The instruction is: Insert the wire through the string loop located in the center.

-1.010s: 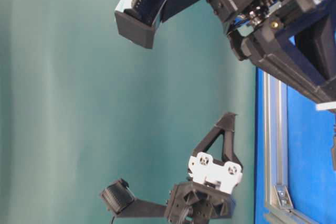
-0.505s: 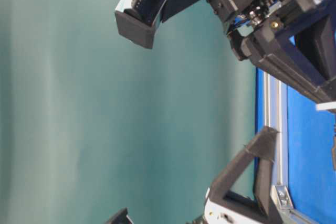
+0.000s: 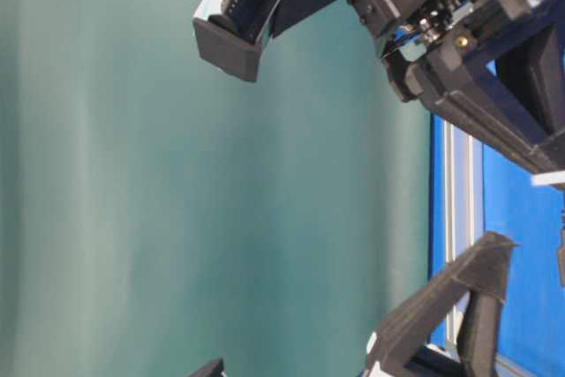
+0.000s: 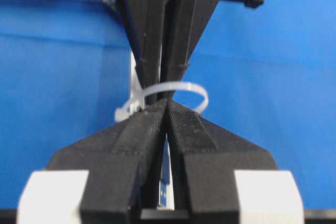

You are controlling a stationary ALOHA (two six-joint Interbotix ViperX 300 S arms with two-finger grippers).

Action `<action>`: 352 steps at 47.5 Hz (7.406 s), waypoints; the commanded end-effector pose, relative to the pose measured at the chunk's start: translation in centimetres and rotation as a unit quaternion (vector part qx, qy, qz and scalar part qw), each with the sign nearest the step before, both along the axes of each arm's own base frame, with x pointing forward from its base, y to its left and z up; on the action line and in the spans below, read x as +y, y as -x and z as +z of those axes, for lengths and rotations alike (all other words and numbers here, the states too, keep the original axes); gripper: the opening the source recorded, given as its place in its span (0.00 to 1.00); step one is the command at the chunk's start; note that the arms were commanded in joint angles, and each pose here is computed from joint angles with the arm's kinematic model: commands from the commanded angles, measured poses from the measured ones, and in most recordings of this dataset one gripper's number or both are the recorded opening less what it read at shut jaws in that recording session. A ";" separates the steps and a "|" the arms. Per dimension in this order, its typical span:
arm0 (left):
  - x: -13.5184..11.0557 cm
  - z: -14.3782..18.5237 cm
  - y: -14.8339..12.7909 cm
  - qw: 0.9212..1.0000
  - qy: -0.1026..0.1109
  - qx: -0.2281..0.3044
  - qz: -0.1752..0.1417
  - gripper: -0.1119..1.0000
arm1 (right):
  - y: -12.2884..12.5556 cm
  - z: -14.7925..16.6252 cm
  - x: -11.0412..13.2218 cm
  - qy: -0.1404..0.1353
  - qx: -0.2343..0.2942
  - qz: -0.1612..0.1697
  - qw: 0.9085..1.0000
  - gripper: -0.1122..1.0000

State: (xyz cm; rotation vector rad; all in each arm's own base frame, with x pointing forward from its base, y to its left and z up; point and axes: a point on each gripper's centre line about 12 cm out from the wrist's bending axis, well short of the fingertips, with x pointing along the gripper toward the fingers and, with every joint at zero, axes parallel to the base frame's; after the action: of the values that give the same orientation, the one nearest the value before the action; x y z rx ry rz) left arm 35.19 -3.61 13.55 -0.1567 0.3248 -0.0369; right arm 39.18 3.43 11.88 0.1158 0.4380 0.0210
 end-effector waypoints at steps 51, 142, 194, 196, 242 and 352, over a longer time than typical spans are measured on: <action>-0.3 -2.9 -1.8 0.998 0.000 0.056 -0.001 0.93 | -0.4 1.1 0.0 0.000 -0.016 0.001 1.000 0.08; -0.8 -3.0 -1.8 0.998 -0.002 0.061 -0.008 0.87 | -0.4 1.0 0.0 -0.001 -0.014 0.000 1.000 0.08; -0.6 -3.1 -1.8 0.998 -0.002 0.066 -0.005 0.15 | 0.1 0.8 0.2 0.001 -0.006 0.004 1.000 0.32; -0.6 -3.1 -1.8 0.998 -0.002 0.066 -0.005 0.15 | 0.1 0.8 0.2 0.001 -0.006 0.004 1.000 0.42; 0.2 -0.7 8.7 0.996 -0.001 0.084 -0.015 0.15 | 2.3 1.9 0.2 0.001 -0.012 0.008 1.000 0.92; 0.5 2.0 11.5 0.996 -0.005 0.085 -0.025 0.85 | 3.6 8.6 0.3 0.006 -0.041 0.020 0.999 0.91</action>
State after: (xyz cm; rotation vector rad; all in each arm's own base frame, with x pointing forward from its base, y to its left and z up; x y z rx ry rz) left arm 23.26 -3.08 14.86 -0.1399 0.5270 -0.0691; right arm 35.52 3.65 19.38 0.0939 0.3914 0.0585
